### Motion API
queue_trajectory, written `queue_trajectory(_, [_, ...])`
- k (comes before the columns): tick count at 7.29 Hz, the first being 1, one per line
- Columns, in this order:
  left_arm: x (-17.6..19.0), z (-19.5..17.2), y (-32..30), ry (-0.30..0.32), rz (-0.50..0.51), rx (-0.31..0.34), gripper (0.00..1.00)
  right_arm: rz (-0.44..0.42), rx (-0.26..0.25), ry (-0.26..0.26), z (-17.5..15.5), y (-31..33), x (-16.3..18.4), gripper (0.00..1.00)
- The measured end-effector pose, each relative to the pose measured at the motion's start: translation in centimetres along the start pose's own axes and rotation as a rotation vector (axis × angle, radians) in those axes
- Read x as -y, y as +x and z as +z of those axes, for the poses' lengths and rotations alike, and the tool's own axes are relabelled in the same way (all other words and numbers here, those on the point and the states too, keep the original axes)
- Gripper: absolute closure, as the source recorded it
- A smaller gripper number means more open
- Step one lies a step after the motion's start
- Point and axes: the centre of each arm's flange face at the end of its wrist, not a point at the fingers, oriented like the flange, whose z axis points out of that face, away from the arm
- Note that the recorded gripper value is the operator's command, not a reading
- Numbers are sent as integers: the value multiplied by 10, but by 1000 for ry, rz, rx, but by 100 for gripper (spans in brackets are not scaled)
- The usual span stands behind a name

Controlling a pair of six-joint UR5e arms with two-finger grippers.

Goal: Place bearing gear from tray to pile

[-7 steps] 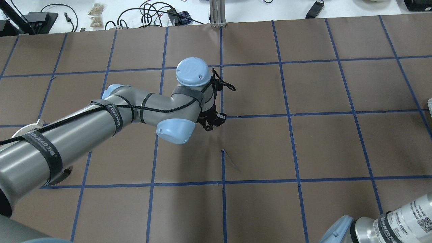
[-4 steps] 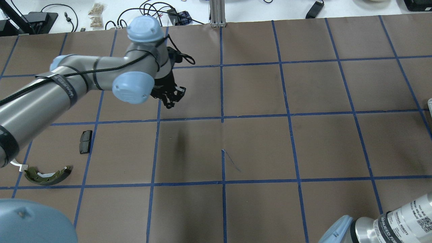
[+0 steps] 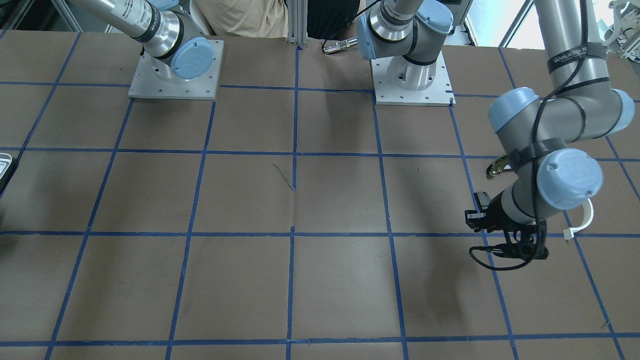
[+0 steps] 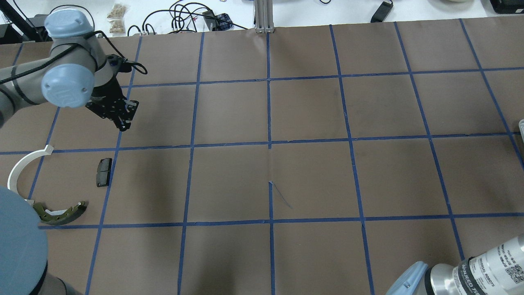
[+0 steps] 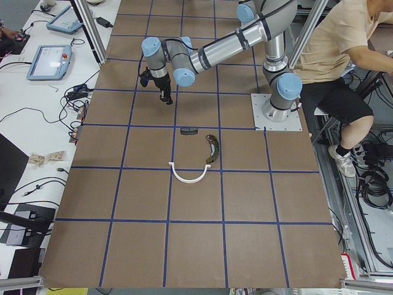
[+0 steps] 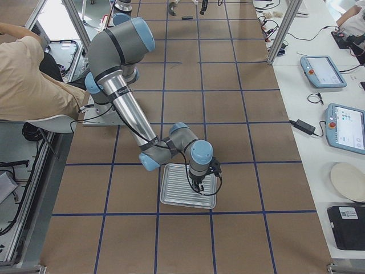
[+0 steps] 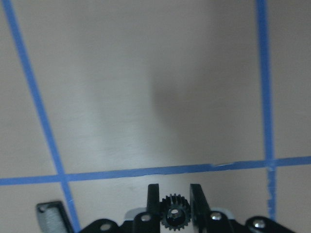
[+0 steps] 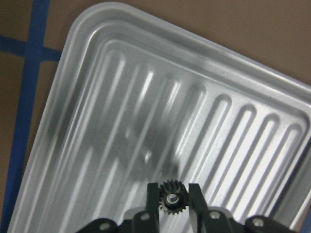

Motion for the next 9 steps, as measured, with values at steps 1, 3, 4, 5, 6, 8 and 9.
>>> queue_trajectory(1, [-7, 6, -42, -9, 14, -4, 100, 3, -13, 2, -13, -5, 5, 100])
queue_trajectory(3, [-27, 28, -112, -36, 32, -33, 100, -21, -44, 15, -69, -53, 48, 100])
queue_trajectory(4, [-37, 43, -133, -54, 29, -52, 100, -21, -39, 14, -101, -99, 79, 100])
queue_trajectory(5, [-47, 58, -145, -69, 25, -69, 100, -12, -17, 5, -123, -157, 114, 100])
queue_trajectory(6, [-57, 74, -151, -86, 18, -86, 100, -2, 0, -4, -137, -228, 151, 100])
queue_trajectory(8, [-72, 102, -149, -105, 9, -106, 100, -19, 5, -5, -159, -388, 208, 100])
queue_trajectory(9, [-75, 112, -145, -93, 7, -98, 82, -16, 6, 0, -166, -461, 221, 100])
